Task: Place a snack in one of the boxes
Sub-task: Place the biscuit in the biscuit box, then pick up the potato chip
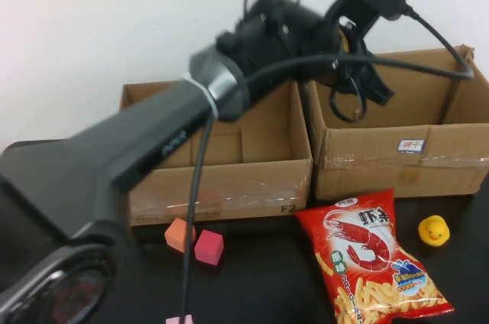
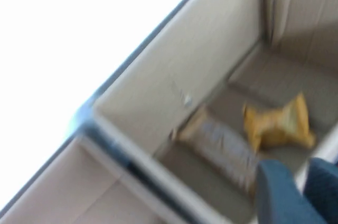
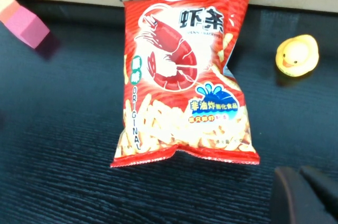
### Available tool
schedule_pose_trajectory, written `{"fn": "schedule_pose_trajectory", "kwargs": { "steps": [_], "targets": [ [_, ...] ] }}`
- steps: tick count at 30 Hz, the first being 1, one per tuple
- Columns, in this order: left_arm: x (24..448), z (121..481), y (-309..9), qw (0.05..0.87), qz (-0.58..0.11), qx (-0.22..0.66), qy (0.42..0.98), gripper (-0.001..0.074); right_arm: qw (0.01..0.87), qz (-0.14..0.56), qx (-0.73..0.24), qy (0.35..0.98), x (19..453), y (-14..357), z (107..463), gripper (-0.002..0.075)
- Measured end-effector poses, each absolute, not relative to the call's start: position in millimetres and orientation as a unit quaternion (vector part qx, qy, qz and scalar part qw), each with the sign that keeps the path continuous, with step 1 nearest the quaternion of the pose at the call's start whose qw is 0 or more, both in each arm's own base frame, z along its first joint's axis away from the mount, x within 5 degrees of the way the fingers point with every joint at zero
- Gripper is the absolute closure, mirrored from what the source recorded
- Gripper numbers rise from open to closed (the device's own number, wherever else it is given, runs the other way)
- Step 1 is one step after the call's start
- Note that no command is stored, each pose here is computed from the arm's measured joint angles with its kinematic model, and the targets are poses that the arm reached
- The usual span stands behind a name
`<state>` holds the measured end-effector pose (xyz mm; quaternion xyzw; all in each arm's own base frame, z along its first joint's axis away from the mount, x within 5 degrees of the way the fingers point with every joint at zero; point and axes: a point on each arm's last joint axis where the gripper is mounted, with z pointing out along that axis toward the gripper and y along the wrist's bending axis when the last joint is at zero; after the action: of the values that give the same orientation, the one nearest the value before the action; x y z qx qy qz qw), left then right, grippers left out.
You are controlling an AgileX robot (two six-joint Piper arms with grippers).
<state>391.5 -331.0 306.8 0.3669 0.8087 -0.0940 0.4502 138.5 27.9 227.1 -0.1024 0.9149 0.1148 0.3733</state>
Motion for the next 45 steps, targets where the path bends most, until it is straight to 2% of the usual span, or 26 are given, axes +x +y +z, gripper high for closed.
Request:
{"fn": "schedule_pose_trajectory", "kwargs": {
  "steps": [3,6,9,12,18,26,29,33,39,45],
  "targets": [
    [380.3,321.9,-318.8,0.412,-0.063,0.392,0.82,0.0699,0.373,0.115,-0.103,0.915,138.5,27.9,227.1,0.0726],
    [367.3,337.3,-305.5,0.376,-0.043,0.404,0.833,0.0718,0.377,0.108,-0.108,0.913,139.1,27.1,227.4,0.0725],
    [354.9,360.3,-292.9,0.373,-0.035,0.401,0.836,0.0724,0.378,0.103,-0.113,0.913,139.1,26.6,227.3,0.0695],
    [341.9,388.7,-280.6,0.394,-0.041,0.385,0.834,0.0727,0.378,0.102,-0.114,0.913,139.1,26.6,227.3,0.0634],
    [291.8,474.5,-233.6,0.474,-0.05,0.357,0.803,0.0727,0.375,0.102,-0.121,0.913,138.6,27.0,226.9,0.0461],
    [230.8,543.3,-170.6,0.554,-0.041,0.304,0.774,0.0727,0.375,0.102,-0.123,0.913,138.4,27.1,226.8,0.0367],
    [216.0,546.8,-156.5,0.565,-0.042,0.293,0.771,0.0727,0.371,0.107,-0.117,0.915,139.6,27.6,225.6,0.031],
    [209.2,529.9,-149.0,0.579,-0.042,0.284,0.763,0.0727,0.355,0.112,-0.111,0.922,143.7,27.8,220.6,0.026],
    [196.1,466.9,-135.8,0.565,-0.034,0.28,0.776,0.0727,0.353,0.111,-0.115,0.922,151.4,28.1,225.0,0.0249],
    [161.8,404.5,-108.0,0.566,-0.048,0.275,0.776,0.0727,0.381,0.113,-0.126,0.909,158.4,29.7,234.9,0.0247]
  ]
}}
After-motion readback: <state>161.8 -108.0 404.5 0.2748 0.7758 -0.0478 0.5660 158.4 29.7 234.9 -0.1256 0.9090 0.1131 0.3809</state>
